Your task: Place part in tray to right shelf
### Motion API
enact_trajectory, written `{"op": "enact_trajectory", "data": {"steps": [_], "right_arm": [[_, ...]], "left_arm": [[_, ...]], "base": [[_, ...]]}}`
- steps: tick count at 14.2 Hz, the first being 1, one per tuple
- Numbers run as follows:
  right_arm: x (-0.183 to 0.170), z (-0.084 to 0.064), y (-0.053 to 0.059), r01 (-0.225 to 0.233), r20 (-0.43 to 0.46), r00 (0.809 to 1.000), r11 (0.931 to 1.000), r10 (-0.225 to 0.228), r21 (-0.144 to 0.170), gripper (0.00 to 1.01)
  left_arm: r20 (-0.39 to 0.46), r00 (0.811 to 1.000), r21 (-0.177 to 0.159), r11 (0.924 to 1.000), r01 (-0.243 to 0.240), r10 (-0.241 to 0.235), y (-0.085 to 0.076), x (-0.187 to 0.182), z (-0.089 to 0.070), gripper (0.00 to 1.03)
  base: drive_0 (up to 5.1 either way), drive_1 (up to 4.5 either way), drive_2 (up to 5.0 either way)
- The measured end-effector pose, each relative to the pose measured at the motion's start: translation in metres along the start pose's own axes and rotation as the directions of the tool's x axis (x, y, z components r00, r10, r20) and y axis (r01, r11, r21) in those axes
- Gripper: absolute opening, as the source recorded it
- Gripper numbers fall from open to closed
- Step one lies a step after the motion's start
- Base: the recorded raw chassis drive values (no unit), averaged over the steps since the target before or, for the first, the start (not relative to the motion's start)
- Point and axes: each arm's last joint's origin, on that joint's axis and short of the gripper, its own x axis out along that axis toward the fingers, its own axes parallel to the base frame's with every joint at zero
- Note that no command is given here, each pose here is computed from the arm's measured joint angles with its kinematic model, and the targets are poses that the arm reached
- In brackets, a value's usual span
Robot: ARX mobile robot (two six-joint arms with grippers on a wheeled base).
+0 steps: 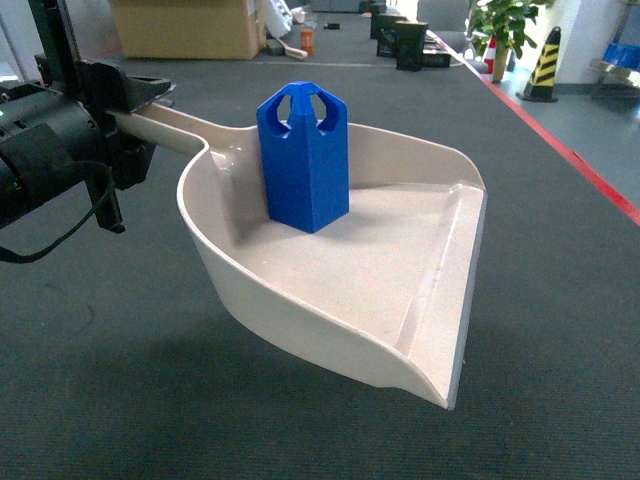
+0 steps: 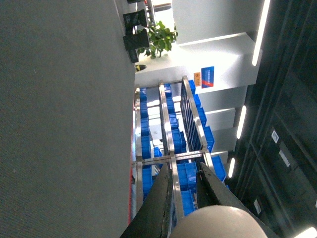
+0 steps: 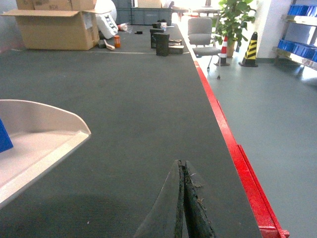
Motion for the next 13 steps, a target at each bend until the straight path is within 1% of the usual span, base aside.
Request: {"op": "enact_trajectory", "data": {"steps": [1,2,8,9,10,13], "right_arm": [[-0.0033,-0.0039,-0.0029,0.001,0.007,1.0,1.0,-0.001,0.001,0.02],[-0.0047,-0.0066,-0.0038,0.0,0.006,1.0,1.0,0.0,0.001,0.13],[-0.0047,-0.0068,-0.0035,-0.006,0.004,1.0,1.0,0.006,0.0,0.91],[-0.0048,-0.0066,-0.0035,-0.007,0.006,1.0,1.0,0.007,0.001,0.99],[-0.0048,-0.0065,-0.0035,-0.007,0.006,1.0,1.0,0.007,0.001,0.98],[-0.0048,-0.0066,-0.0035,-0.007,0.006,1.0,1.0,0.007,0.001,0.98]], "left_arm": [[0.0,1.0,0.0,1.0,0.0,0.0,0.0,0.0,0.0,0.12],[0.0,1.0,0.0,1.0,0.0,0.0,0.0,0.0,0.0,0.12],[0.014,1.0,0.001,1.0,-0.002,0.002,0.0005,-0.0007,0.003,0.12],[0.004,1.0,0.0,1.0,-0.003,0.003,0.0005,-0.0004,0.0008,0.12],[0.004,1.0,0.001,1.0,0.001,-0.001,0.0001,-0.0004,0.0007,0.12],[0.003,1.0,0.0,1.0,-0.002,0.002,0.0004,-0.0004,0.0006,0.12]], "base": [[0.0,0.0,0.0],[0.0,0.0,0.0],[0.0,0.0,0.0],[0.0,0.0,0.0],[0.0,0.0,0.0],[5.0,-2.48,-2.5]]}}
